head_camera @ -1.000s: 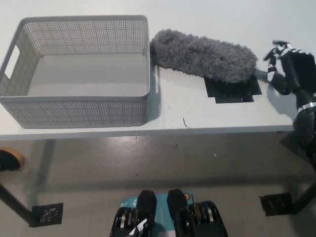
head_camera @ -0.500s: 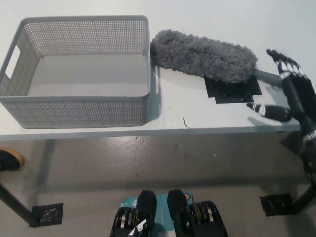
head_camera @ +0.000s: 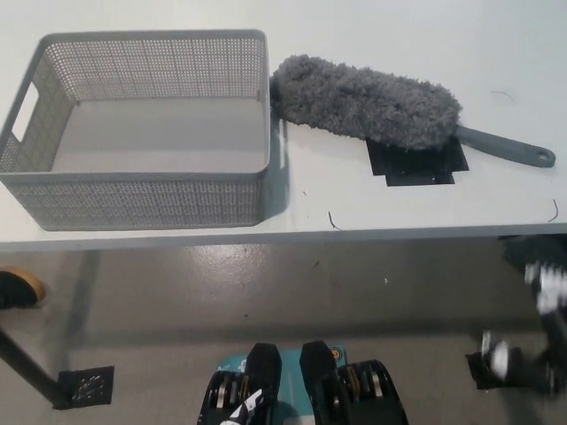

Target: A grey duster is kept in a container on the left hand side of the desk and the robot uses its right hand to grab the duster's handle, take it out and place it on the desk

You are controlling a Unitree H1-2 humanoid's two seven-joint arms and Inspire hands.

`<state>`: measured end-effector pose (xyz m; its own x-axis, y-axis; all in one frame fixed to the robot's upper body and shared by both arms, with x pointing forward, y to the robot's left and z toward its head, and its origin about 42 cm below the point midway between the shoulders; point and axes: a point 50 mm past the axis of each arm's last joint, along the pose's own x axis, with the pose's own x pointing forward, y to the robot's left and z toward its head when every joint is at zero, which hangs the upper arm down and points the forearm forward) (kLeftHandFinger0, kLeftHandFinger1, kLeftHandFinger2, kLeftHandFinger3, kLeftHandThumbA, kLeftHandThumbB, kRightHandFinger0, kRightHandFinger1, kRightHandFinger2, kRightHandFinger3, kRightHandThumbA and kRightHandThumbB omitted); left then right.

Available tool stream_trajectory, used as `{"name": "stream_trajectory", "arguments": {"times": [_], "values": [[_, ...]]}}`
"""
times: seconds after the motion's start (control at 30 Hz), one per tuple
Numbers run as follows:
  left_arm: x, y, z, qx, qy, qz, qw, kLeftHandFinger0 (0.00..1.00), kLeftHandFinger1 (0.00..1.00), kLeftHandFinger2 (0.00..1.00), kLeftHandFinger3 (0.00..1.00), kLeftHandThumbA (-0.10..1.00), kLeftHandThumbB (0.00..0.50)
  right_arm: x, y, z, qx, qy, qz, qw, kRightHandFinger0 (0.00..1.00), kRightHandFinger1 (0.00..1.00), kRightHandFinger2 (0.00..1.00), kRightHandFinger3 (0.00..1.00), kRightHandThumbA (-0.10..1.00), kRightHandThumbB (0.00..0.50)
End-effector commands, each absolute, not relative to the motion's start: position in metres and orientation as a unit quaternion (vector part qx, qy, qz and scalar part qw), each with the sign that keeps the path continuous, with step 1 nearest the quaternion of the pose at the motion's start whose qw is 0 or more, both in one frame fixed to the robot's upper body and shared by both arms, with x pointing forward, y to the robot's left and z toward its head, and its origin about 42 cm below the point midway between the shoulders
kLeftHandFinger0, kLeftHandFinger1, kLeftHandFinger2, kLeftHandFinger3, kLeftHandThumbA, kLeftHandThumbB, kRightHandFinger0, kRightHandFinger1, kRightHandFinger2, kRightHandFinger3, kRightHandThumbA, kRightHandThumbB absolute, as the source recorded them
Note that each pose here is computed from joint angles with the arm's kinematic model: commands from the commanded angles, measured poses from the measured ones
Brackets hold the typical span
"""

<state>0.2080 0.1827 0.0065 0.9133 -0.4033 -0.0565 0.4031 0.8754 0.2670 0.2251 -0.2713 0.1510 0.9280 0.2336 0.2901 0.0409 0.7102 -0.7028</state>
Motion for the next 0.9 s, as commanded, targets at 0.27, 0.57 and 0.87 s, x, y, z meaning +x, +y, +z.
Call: {"name": "stream_trajectory", "arguments": {"times": [0.27, 0.57, 0.87], "values": [[0.252, 0.190, 0.043, 0.127, -0.088, -0.147, 0.977, 1.00, 1.00, 1.00, 1.00, 0.92, 0.178, 0.143, -0.232, 0.114, -0.137, -0.211, 0.029, 0.967, 1.00, 1.00, 1.00, 1.00, 1.00, 0.325], [0.276, 0.189, 0.079, 0.113, -0.153, -0.140, 0.972, 1.00, 1.00, 1.00, 1.00, 0.89, 0.148, 0.223, -0.249, 0.041, -0.088, -0.067, 0.033, 0.993, 1.00, 1.00, 1.00, 1.00, 1.00, 0.386], [0.276, 0.196, 0.076, 0.124, -0.147, -0.124, 0.973, 1.00, 1.00, 1.00, 1.00, 0.88, 0.132, 0.243, -0.250, 0.041, -0.062, -0.063, 0.056, 0.994, 1.00, 1.00, 1.00, 1.00, 1.00, 0.349]]}}
